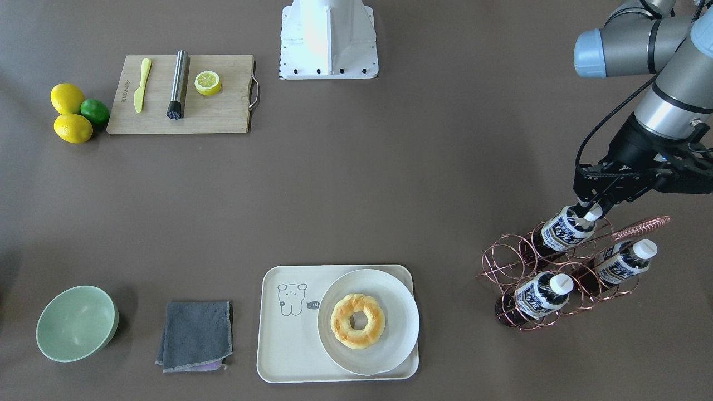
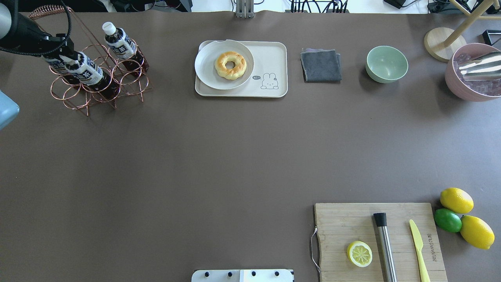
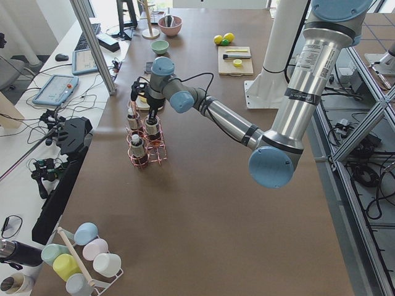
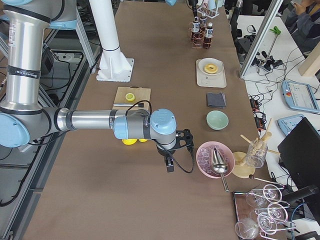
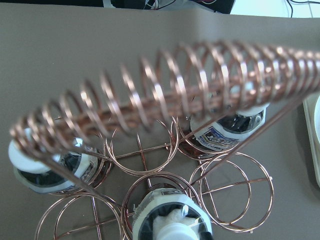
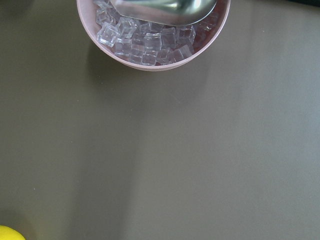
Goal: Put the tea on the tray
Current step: 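Reach the left gripper down to the nearest bottle in the copper rack, then grasp the bottle with the left gripper and lift it out of the rack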
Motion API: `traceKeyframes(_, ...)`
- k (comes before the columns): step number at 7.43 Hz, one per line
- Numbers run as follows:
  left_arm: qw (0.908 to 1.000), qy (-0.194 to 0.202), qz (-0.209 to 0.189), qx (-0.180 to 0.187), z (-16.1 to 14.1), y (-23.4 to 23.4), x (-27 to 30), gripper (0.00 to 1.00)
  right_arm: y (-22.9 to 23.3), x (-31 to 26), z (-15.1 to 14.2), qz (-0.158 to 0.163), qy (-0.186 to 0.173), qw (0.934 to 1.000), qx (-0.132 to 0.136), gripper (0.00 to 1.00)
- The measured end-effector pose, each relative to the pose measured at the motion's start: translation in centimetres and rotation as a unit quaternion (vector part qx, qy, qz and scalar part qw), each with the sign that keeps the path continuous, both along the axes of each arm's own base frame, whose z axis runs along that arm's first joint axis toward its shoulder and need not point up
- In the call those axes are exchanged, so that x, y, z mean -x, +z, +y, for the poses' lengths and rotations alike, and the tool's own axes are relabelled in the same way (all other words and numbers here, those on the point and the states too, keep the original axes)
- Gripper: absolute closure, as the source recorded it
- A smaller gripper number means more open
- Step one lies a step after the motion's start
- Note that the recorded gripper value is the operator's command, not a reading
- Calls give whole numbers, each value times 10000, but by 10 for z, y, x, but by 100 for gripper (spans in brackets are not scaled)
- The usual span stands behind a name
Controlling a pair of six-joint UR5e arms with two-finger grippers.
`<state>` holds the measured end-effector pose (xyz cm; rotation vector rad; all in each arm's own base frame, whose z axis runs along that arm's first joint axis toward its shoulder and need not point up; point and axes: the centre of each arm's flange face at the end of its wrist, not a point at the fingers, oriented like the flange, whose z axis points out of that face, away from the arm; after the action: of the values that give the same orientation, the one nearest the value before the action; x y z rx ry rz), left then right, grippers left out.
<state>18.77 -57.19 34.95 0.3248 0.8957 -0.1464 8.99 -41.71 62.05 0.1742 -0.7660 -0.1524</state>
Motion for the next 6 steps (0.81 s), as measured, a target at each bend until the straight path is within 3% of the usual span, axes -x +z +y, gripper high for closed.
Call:
traceKeyframes(2,9996,-85,271,4,4,-32,43,100,2,0,0,2,-2,10000,21,0)
traceKeyframes(4,9988,-94,462,107,18,-94,66,100,1,2,-1,-1,-14,10000,15,0)
traceKeyframes(6,9981,-107,532,303,57,-157,56,100,-5,7,-6,-56,-32,10000,-6,0)
